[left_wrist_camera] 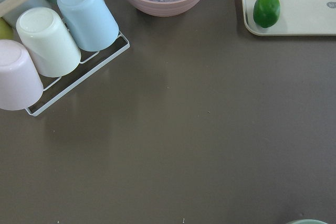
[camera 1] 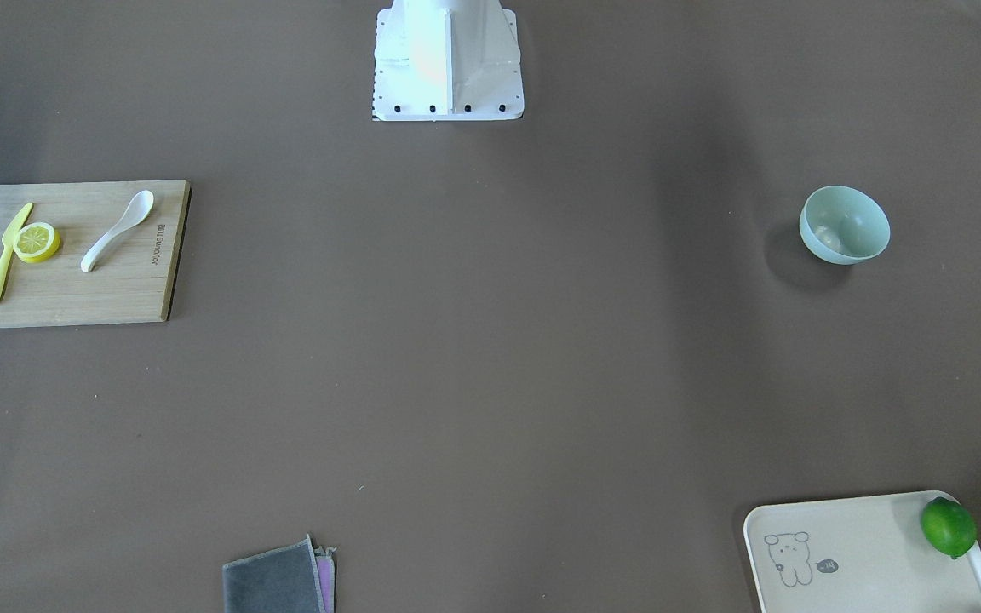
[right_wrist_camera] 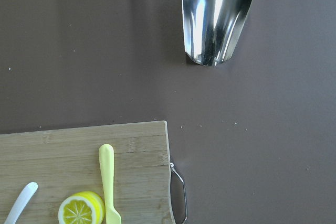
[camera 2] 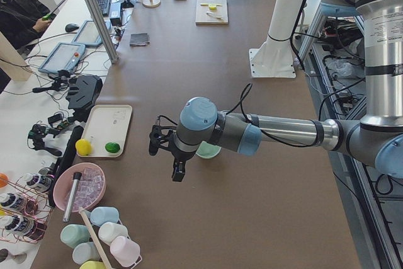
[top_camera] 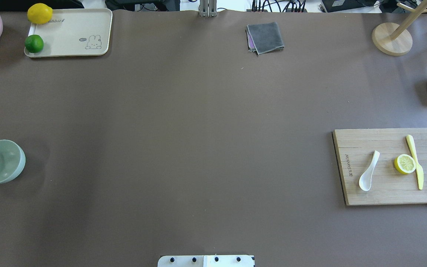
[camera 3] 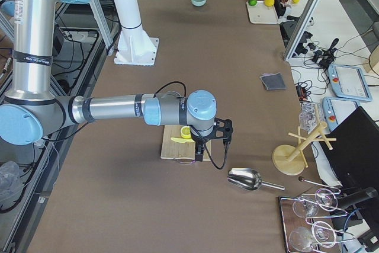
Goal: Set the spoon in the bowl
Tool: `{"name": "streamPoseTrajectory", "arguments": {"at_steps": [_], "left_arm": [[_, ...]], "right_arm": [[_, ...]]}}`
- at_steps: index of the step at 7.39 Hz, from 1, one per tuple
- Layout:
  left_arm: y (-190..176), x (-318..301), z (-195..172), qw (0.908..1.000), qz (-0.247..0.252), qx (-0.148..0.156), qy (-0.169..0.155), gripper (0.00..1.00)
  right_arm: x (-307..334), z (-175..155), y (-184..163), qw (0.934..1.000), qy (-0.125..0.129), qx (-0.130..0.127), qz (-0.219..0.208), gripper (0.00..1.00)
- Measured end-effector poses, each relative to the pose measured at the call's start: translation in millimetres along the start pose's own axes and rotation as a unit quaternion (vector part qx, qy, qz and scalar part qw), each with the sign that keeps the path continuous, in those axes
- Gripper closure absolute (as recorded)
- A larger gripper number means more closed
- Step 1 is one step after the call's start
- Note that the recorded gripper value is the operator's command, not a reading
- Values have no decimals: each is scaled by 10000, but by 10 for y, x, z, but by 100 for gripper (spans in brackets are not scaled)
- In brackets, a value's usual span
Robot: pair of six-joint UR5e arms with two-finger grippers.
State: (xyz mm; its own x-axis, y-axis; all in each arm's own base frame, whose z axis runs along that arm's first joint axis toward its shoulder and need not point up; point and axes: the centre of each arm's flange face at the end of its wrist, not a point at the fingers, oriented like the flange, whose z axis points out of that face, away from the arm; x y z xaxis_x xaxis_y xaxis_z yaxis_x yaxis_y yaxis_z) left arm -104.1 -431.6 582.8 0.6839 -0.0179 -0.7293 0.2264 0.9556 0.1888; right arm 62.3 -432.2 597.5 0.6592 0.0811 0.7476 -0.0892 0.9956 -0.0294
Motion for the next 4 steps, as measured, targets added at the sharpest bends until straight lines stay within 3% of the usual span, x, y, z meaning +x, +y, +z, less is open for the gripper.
{"name": "streamPoseTrajectory", "arguments": {"at_steps": [4], "left_arm": [[-2, 9, 10, 10000, 8, -10, 6, 2]], "right_arm": [[48, 56, -1, 10000, -26, -46, 38, 0]]}}
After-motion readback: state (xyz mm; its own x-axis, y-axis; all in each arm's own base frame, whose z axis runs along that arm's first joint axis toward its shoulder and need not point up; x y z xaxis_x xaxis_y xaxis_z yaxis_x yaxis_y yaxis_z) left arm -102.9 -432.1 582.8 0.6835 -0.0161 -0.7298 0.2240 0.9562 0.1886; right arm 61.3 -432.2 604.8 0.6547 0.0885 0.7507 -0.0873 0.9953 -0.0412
